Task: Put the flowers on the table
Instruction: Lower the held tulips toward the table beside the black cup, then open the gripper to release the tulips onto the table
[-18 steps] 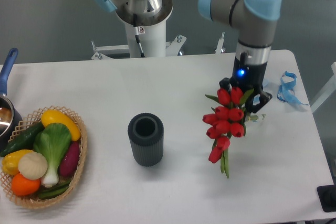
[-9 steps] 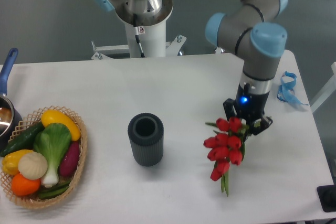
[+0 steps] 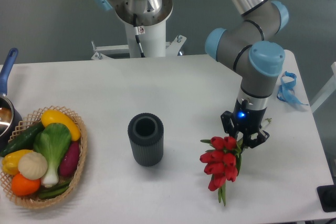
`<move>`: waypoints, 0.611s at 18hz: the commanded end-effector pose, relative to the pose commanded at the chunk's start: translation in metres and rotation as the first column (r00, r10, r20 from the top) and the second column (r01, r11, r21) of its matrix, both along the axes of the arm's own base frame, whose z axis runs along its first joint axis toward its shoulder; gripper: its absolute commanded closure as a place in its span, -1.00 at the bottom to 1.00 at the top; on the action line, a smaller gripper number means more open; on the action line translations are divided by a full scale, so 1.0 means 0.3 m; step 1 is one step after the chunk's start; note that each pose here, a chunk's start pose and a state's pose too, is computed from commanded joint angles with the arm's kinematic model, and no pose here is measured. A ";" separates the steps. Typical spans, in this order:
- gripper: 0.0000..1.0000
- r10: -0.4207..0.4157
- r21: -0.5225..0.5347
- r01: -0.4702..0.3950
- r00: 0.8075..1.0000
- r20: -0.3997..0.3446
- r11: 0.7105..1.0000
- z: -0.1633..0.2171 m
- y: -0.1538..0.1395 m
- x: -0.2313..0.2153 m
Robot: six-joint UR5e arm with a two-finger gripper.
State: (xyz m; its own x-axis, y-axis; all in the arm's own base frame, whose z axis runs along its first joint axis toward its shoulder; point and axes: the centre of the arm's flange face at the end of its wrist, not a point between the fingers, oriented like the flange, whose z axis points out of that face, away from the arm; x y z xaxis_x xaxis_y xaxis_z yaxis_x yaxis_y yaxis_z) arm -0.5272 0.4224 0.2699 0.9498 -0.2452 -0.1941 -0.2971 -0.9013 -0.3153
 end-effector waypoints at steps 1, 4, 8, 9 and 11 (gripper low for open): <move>-0.28 -0.006 -0.001 0.006 1.000 -0.001 1.000 -0.005 0.000 0.000; -0.85 -0.012 -0.002 0.012 1.000 -0.002 1.000 -0.009 0.000 0.007; -1.00 -0.013 0.004 0.013 1.000 -0.016 1.000 0.018 0.001 0.006; -1.00 -0.011 0.005 0.011 1.000 -0.025 1.000 0.036 -0.003 0.004; -1.00 0.005 -0.022 -0.008 0.995 -0.103 1.000 0.149 -0.018 -0.009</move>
